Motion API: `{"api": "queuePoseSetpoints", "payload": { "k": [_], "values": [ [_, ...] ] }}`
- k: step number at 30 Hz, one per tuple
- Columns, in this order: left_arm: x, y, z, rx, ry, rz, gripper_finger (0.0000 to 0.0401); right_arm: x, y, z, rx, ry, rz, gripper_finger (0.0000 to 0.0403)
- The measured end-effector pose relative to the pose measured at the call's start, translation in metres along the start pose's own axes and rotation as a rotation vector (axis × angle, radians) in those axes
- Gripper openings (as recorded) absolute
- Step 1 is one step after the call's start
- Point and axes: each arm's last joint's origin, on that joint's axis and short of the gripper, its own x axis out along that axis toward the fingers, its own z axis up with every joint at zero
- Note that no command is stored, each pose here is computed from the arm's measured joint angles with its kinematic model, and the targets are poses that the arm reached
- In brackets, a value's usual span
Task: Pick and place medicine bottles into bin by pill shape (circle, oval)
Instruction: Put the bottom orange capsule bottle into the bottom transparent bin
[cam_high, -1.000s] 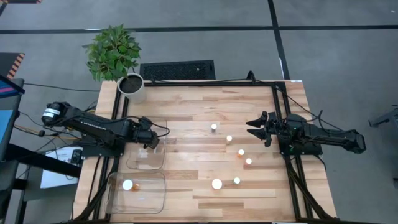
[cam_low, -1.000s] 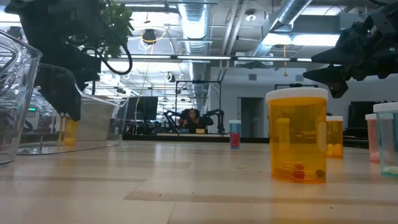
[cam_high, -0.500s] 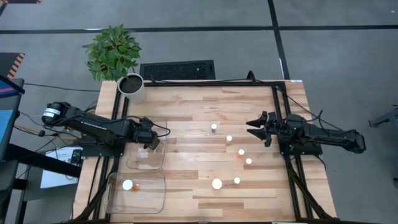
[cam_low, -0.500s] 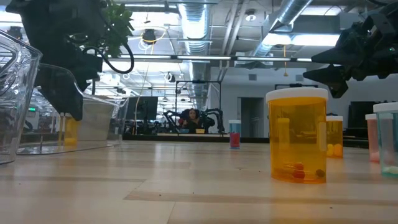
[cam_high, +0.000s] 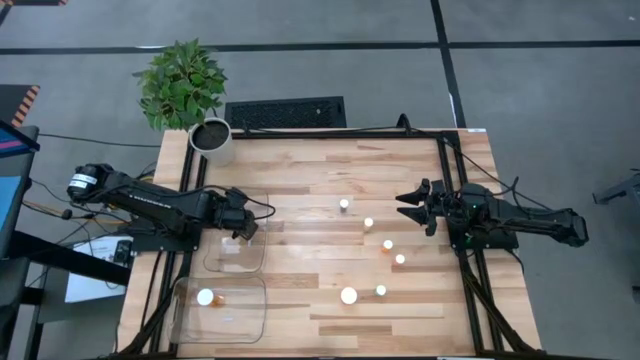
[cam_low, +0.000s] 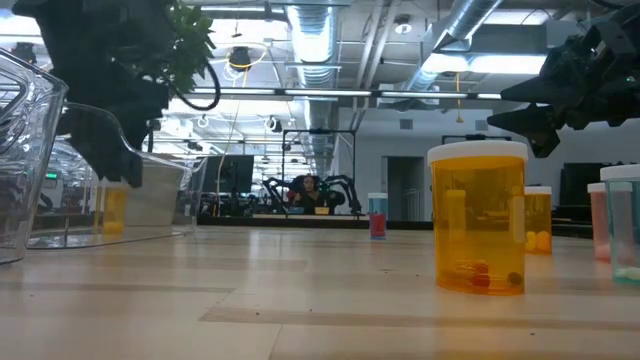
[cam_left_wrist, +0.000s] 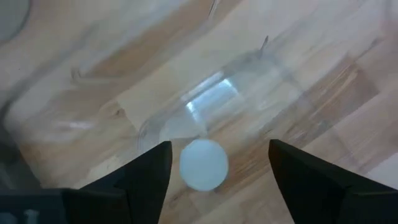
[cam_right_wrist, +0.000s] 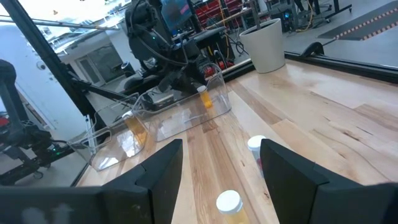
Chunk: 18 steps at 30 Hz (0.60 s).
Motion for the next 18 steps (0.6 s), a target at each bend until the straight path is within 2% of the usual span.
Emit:
{"api": "queuePoseSetpoints", "payload": {
  "k": [10,18],
  "values": [
    [-0.029,-0.004,0.018,0.027,-0.03,0.013,0.0264,0.0,0.0,0.0,0.0,0.0,0.0,0.0225],
    [-0.06,-0.012,0.039,0.065,-0.076,-0.078,0.0263,0.0,0.0,0.0,0.0,0.0,0.0,0.0225]
  ]
}}
